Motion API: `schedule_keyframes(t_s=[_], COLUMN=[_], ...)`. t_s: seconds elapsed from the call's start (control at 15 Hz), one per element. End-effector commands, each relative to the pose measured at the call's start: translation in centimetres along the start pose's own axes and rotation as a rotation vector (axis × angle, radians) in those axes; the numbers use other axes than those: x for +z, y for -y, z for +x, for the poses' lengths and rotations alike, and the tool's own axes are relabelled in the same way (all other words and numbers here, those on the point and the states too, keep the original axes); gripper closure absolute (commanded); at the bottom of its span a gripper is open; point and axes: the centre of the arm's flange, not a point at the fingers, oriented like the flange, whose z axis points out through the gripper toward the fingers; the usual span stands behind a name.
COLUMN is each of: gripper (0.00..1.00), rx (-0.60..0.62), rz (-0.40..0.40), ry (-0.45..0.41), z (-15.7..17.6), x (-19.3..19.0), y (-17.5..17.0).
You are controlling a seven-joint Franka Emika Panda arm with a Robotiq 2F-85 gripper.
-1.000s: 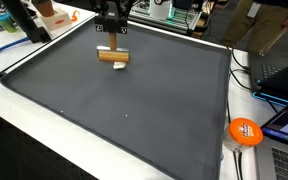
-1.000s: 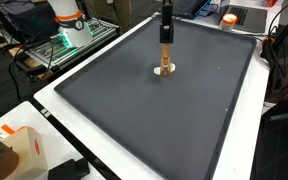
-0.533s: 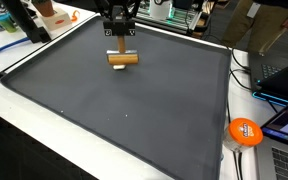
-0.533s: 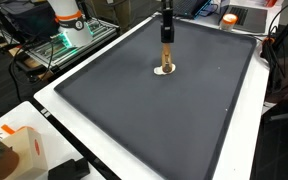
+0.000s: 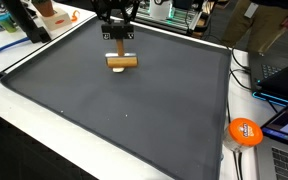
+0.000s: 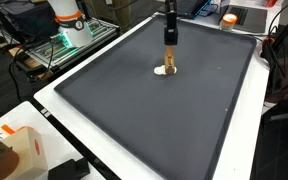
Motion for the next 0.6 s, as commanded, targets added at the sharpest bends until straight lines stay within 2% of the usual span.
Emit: schedule_keyframes(t_s=[0.0,0.53], gripper=[0.78,0.78], rx=[0.006,-0.001], rz=[0.016,0.045], ry=[0.010,0.014], z=[1.1,2.9], x=[2.4,4.2], y=[-1.5,-1.6])
